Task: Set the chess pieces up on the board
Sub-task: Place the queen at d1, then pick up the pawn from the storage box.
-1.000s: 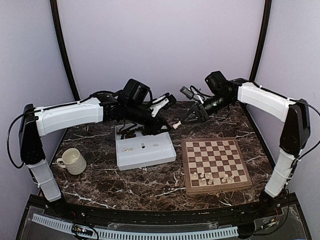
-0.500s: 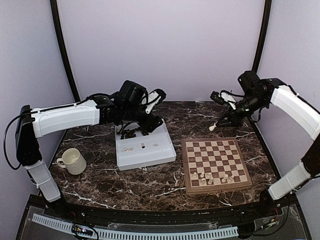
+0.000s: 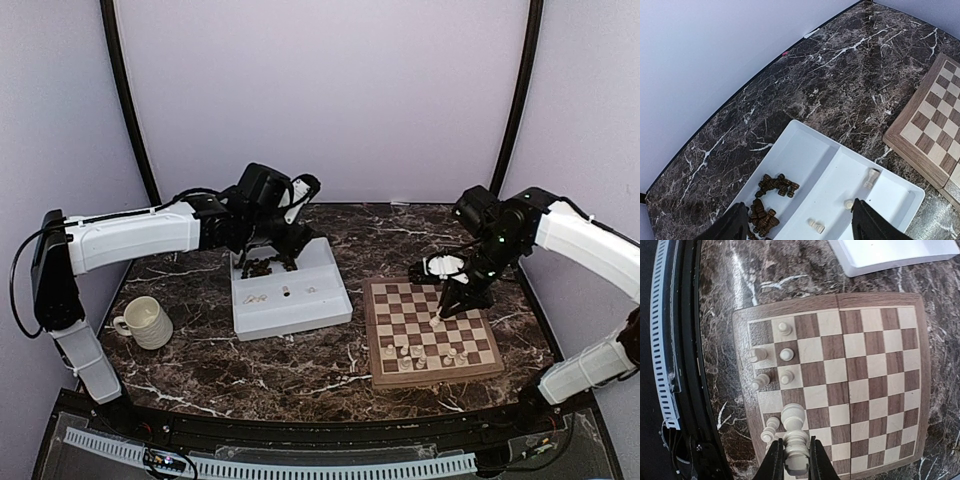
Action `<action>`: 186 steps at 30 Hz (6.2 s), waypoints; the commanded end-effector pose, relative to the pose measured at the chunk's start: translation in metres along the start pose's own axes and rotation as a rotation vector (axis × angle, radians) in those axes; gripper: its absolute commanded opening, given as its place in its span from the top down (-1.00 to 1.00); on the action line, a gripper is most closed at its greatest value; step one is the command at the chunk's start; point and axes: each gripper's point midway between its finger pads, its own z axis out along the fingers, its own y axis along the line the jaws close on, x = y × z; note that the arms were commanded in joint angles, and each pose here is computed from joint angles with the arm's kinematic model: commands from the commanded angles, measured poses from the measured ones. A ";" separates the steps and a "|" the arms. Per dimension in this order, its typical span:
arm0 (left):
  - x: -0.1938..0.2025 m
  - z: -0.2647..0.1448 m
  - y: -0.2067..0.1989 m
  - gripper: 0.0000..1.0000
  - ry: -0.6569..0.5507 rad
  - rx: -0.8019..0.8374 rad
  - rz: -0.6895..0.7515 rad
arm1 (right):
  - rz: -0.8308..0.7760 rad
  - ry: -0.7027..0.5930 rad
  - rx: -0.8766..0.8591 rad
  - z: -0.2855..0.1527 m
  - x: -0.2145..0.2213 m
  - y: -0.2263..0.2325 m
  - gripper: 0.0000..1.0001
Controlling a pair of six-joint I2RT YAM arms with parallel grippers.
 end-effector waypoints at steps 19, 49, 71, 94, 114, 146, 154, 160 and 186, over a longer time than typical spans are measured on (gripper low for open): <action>0.010 0.012 0.006 -0.48 0.031 -0.035 -0.005 | -0.155 0.165 -0.082 0.056 0.030 0.048 0.91; 0.014 0.018 0.001 -0.49 0.055 -0.017 -0.002 | -0.142 0.235 -0.013 0.084 0.045 0.035 0.88; 0.017 0.021 -0.003 -0.49 0.068 0.000 -0.001 | -0.148 0.230 -0.019 0.084 0.044 0.039 0.47; 0.081 0.016 -0.001 -0.08 0.369 0.258 -0.166 | 0.059 -0.176 0.070 0.010 -0.019 -0.031 0.19; 0.114 0.050 -0.004 0.06 0.555 0.285 -0.354 | 0.204 -0.364 0.081 0.027 -0.112 -0.111 0.28; 0.162 0.053 0.002 0.06 0.561 0.250 -0.744 | 0.325 -0.121 -0.001 0.188 -0.219 -0.140 0.13; 0.162 0.052 0.003 0.06 0.558 0.255 -0.736 | 0.353 -0.084 0.024 0.204 -0.211 -0.145 0.21; 0.163 0.052 0.002 0.05 0.556 0.258 -0.733 | 0.362 -0.067 0.034 0.211 -0.207 -0.147 0.29; 0.167 0.049 -0.004 0.05 0.564 0.289 -0.727 | 0.388 -0.165 0.059 0.183 -0.233 -0.159 0.27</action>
